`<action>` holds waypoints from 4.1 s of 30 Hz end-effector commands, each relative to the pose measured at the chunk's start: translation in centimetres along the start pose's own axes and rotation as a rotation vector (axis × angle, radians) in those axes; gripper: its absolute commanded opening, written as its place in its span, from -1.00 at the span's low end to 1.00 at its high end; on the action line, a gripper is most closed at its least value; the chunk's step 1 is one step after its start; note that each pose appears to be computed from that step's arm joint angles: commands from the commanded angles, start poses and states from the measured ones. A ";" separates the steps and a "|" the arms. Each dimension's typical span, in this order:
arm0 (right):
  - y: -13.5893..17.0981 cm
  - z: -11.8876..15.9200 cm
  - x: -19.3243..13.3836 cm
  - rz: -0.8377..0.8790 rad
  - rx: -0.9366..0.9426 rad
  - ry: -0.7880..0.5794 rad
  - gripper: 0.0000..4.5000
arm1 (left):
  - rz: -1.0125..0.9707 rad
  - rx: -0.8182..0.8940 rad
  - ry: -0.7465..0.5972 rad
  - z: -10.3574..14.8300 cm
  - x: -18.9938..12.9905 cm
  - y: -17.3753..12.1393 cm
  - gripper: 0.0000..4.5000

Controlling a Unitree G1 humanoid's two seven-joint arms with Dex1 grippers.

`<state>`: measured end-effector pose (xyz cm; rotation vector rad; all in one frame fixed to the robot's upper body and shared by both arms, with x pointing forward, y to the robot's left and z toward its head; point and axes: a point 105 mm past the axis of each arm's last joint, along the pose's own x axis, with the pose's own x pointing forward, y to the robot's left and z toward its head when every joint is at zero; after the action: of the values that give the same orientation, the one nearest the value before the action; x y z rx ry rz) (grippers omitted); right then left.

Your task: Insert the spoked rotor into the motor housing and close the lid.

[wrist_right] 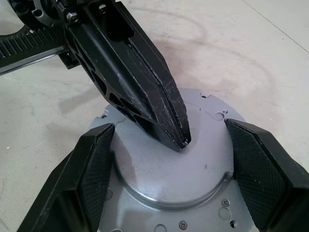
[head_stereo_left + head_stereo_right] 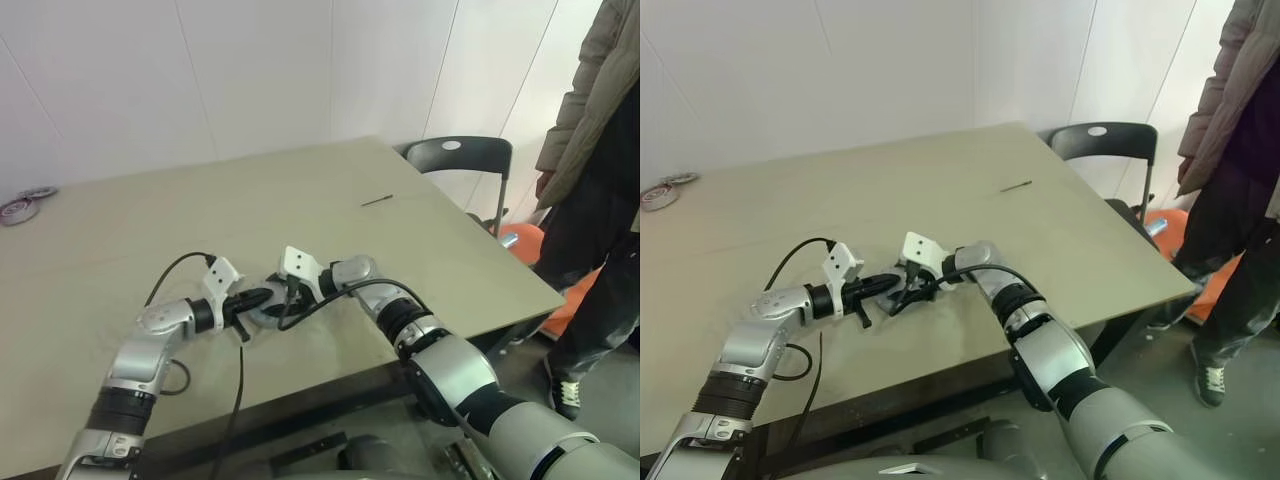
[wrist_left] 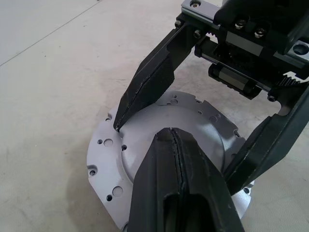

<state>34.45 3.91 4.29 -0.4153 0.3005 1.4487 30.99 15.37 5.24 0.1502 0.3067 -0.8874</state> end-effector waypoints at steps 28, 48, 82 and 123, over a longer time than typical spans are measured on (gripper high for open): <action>1.6 -2.0 -0.2 0.170 0.174 0.154 0.44 | 0.029 -0.038 0.029 -1.5 -0.5 -0.9 -0.99; 1.9 -3.1 -0.2 0.168 0.103 0.197 0.44 | 0.050 -0.044 0.023 -1.5 -1.0 -0.7 -0.99; 2.2 -3.5 0.0 0.160 0.111 0.191 0.44 | 0.060 -0.050 0.016 -1.4 -1.2 -0.8 -1.00; -0.3 2.2 -2.2 0.183 0.065 0.008 1.00 | 0.021 -0.065 0.022 -1.4 -1.1 -1.4 -1.00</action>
<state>34.17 2.83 6.66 -0.3559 0.4095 1.6108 29.65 15.21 6.23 0.1170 0.2568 -0.8576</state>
